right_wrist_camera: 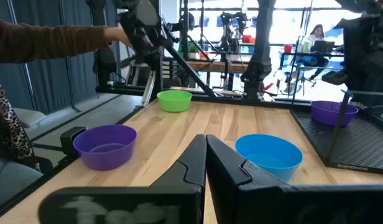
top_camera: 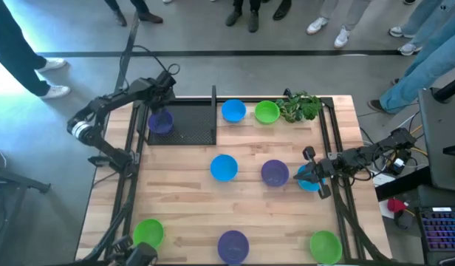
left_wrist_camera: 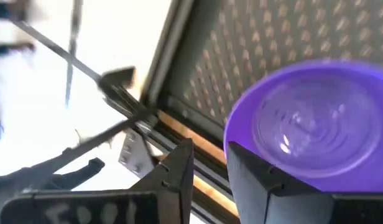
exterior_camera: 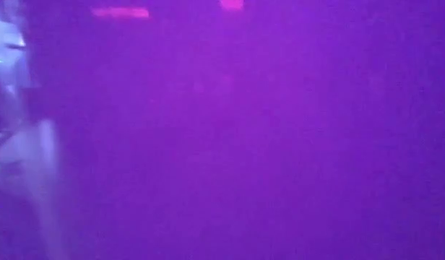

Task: Pick & Place Mini bowls
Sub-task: Put the top left purple bowl on the shelf

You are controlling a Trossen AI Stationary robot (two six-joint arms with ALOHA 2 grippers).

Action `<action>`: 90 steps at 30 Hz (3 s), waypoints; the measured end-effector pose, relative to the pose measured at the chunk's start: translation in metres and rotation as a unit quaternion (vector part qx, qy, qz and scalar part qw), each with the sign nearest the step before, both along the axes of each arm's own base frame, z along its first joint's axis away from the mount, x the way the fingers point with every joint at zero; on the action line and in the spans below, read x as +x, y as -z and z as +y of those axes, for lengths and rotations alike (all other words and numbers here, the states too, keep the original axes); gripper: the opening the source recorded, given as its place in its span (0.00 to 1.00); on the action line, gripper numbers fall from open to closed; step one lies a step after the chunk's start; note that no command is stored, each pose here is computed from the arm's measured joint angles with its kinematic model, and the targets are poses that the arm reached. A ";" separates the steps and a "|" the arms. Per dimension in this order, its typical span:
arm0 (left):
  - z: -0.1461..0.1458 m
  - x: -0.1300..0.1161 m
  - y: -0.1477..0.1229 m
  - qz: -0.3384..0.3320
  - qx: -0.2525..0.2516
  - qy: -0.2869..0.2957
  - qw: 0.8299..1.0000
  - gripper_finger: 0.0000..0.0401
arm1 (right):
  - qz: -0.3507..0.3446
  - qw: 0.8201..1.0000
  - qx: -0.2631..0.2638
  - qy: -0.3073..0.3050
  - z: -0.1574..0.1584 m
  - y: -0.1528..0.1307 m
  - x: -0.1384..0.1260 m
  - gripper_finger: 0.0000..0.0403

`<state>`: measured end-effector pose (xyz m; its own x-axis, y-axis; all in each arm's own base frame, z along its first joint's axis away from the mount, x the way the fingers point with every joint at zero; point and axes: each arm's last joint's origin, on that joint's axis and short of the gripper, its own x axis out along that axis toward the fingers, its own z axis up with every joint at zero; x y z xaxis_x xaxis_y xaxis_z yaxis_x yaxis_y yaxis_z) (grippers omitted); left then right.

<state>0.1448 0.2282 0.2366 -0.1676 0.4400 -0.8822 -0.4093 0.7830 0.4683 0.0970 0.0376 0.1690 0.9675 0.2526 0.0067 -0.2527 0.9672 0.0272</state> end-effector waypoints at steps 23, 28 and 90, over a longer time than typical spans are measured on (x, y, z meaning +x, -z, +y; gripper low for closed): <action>-0.124 0.037 -0.007 -0.071 -0.109 0.137 0.982 0.23 | 0.000 1.000 -0.001 0.000 0.000 0.000 0.000 0.02; -0.131 0.031 0.018 -0.041 -0.132 0.134 0.981 0.23 | 0.000 1.000 -0.001 0.000 0.000 0.000 0.000 0.02; -0.105 0.012 0.066 -0.050 -0.025 0.063 0.996 0.23 | 0.000 1.000 -0.001 0.000 0.000 0.000 0.000 0.02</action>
<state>0.1567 0.1228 0.1704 -0.0248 0.4064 -0.9134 -0.3488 0.8527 0.3889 0.0970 0.0376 0.1690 0.9675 0.2528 0.0062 -0.2529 0.9672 0.0245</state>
